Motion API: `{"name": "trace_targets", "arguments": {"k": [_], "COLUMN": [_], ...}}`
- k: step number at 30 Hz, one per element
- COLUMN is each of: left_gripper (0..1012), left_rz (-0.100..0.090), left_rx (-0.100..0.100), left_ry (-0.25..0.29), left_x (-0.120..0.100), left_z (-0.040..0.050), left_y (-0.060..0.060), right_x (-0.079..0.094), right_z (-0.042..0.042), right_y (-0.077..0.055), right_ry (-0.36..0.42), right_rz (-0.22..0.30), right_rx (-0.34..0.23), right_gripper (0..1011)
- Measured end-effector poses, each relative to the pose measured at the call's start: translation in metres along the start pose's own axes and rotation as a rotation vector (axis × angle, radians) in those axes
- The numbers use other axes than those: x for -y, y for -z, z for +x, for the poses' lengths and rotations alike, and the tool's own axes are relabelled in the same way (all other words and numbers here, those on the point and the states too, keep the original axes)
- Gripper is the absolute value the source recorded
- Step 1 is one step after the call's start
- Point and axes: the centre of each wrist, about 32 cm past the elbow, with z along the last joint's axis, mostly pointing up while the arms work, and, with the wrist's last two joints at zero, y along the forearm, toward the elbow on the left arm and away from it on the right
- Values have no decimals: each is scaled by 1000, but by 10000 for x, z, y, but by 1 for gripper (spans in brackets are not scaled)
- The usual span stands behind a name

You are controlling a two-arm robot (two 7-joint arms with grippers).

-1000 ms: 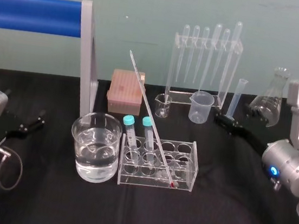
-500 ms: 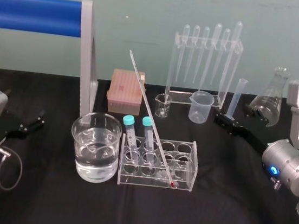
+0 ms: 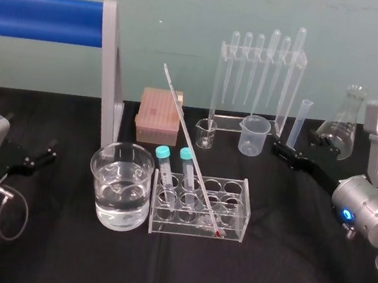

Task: Hold the thermometer with one hand and immerse one end into the beaker, then reinsert it into the test tube rack.

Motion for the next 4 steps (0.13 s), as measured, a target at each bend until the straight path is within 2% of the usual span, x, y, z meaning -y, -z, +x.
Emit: {"name": "trace_targets", "arguments": {"k": [4], "left_gripper": [1008], "left_rz": [0], "left_rx": [0], "left_ry": [0], "left_x": [0], "left_z": [0], "left_y": [0], "right_x": [-1], "right_z": [0], "right_y": [-3], "right_ry": [0], "right_rz": [1], "right_rx": [0], "right_gripper": [1002]}}
